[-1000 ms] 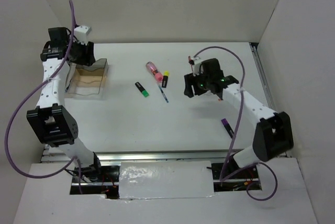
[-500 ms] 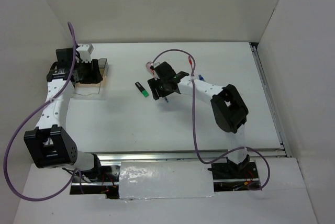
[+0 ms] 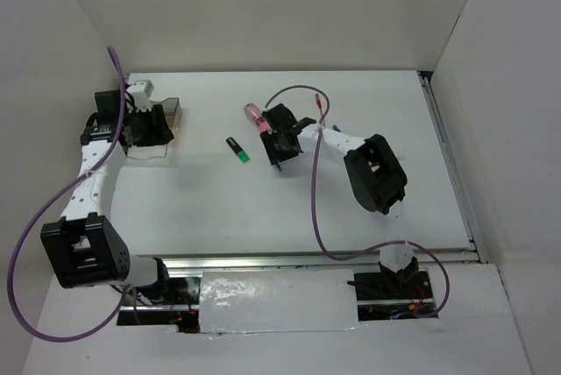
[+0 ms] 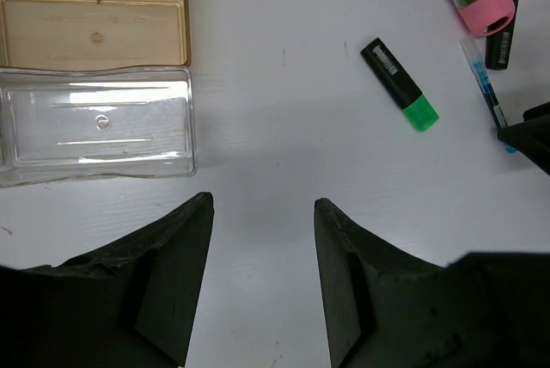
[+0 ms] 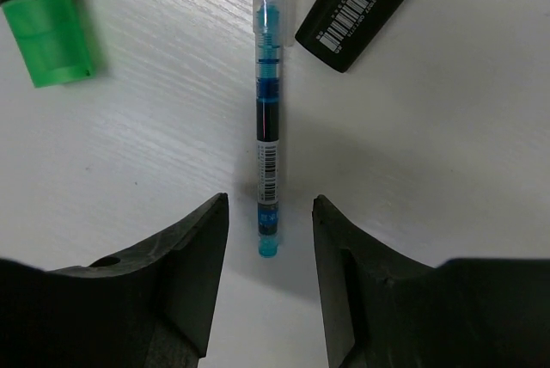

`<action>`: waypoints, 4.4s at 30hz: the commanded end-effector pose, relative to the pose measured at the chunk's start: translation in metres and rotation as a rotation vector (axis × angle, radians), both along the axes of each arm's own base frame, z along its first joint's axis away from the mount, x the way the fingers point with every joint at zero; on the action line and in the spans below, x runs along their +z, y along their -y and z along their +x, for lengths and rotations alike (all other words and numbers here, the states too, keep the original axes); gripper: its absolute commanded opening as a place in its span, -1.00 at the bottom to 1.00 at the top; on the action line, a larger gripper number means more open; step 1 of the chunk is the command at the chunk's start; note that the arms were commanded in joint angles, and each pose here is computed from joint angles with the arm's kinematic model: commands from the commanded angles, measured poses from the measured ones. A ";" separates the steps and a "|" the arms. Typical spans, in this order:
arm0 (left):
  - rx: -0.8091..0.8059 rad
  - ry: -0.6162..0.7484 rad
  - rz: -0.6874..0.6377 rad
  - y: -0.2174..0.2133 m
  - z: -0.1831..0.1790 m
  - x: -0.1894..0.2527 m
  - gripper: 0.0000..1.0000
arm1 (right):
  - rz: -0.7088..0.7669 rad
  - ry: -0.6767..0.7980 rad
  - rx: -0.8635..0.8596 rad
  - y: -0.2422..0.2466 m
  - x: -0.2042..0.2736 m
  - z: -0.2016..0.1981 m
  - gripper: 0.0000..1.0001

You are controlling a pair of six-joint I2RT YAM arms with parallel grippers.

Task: Sort the stationery into containers
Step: Pick up the pen from the center of the board, then place the pen in the storage box.

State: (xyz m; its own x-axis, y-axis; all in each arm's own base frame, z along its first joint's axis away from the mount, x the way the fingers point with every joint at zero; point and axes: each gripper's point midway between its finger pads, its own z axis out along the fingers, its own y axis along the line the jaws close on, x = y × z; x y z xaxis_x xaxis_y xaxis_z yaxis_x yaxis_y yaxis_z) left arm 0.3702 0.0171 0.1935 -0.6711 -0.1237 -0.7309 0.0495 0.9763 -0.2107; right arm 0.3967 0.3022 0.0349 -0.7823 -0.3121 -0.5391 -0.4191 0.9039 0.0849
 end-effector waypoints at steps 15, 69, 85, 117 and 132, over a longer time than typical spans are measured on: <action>-0.094 0.147 -0.140 0.036 -0.007 0.036 0.25 | -0.062 -0.076 0.059 -0.002 -0.016 -0.009 -1.00; -0.396 0.229 -0.987 0.235 -0.062 0.089 -0.22 | 0.867 -0.110 0.396 -0.054 0.243 -0.124 -1.00; -0.301 0.222 -0.860 0.200 -0.041 0.084 -0.97 | 0.868 -0.075 0.394 -0.045 0.254 -0.114 0.41; -0.100 -0.166 0.425 -0.212 0.124 -0.029 -0.77 | 0.483 0.198 -0.134 0.092 0.162 0.071 0.11; -0.061 -0.224 0.349 -0.207 0.129 -0.067 0.15 | 0.362 0.213 -0.236 0.104 0.128 0.122 0.19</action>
State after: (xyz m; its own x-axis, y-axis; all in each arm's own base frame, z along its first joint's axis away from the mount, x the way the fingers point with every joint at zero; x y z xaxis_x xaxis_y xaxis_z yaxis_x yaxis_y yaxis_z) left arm 0.4929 0.2264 0.1259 -0.8297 0.1778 -0.5292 0.1170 0.9823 0.1466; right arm 0.4953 0.2063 0.1538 -0.7159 0.1028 -0.6906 -0.2665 0.8740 0.4063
